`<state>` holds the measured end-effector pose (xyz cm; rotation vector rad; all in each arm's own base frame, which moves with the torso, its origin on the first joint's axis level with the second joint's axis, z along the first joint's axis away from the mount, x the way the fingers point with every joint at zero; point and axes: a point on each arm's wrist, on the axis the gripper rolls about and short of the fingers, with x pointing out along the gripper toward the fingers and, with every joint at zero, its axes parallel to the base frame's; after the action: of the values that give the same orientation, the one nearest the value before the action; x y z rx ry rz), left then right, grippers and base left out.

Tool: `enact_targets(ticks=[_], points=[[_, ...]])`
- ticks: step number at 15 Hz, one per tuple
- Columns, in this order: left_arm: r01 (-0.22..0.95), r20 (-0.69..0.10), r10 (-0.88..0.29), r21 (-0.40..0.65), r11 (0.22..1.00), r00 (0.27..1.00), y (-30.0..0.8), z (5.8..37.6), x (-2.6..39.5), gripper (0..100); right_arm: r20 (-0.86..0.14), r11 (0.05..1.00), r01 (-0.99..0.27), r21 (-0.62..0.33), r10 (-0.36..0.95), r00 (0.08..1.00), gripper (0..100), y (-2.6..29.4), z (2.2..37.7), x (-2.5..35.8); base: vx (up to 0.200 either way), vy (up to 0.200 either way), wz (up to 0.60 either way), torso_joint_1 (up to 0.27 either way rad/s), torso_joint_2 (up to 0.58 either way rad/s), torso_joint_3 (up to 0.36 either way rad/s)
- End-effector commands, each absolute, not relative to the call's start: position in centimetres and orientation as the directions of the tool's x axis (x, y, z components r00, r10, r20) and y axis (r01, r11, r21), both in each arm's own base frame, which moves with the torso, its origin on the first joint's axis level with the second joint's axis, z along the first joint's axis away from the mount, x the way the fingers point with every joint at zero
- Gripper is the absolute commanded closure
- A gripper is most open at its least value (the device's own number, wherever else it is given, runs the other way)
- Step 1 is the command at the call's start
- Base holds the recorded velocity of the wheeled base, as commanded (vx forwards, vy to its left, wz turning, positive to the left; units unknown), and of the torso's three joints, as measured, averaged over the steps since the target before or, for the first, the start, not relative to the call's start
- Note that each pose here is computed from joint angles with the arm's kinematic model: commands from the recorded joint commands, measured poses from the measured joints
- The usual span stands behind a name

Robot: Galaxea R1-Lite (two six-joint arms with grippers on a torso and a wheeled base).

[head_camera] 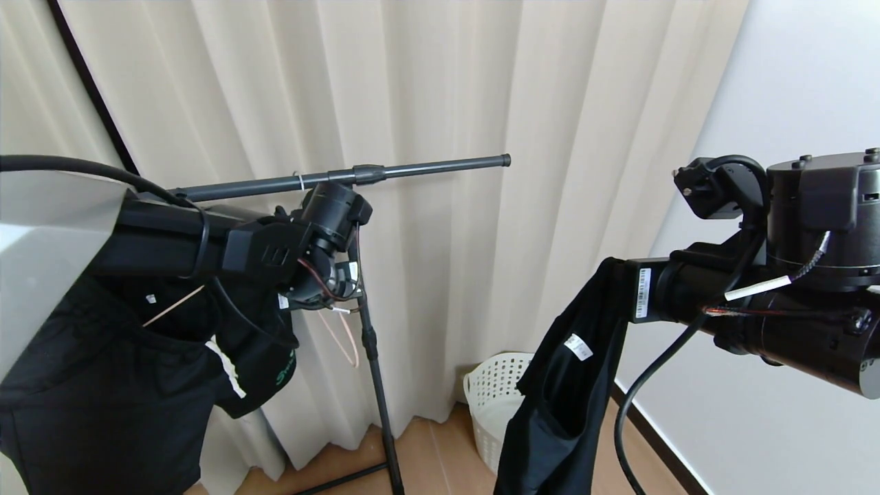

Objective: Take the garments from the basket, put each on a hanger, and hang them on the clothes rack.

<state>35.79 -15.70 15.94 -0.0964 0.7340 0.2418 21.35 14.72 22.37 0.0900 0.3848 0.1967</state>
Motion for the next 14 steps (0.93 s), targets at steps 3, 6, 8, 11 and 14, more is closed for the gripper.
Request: enact_targets(ticks=[3,6,8,11,14], points=[[-0.152,-0.668,0.097,-0.025,0.988,0.737,-15.2,18.5,32.9,100,-0.363,0.977,-0.174,0.125,0.208,0.908,100,14.7,22.4,21.3,0.000,0.000,0.00,0.000,0.00,0.000],[-0.079,-0.675,0.037,-0.031,0.996,0.737,-14.6,18.9,31.8,100,-0.363,0.977,-0.174,0.125,0.208,0.908,100,14.7,22.4,21.3,0.000,0.000,0.00,0.000,0.00,0.000],[0.025,-0.651,-0.043,-0.038,0.999,0.758,-14.0,19.1,30.6,100,-0.363,0.977,-0.174,0.125,0.208,0.908,100,14.7,22.4,21.3,0.000,0.000,0.00,0.000,0.00,0.000],[0.119,-0.643,-0.105,-0.022,0.993,0.759,-12.8,19.4,29.3,100,-0.364,0.977,-0.174,0.124,0.208,0.908,100,14.7,22.3,21.4,0.000,0.000,0.00,0.000,0.00,0.000],[0.124,-0.634,-0.114,-0.029,0.992,0.765,-12.1,19.9,29.0,100,-0.364,0.977,-0.174,0.124,0.208,0.908,100,14.7,22.3,21.4,0.000,0.000,0.00,0.000,0.00,0.000]])
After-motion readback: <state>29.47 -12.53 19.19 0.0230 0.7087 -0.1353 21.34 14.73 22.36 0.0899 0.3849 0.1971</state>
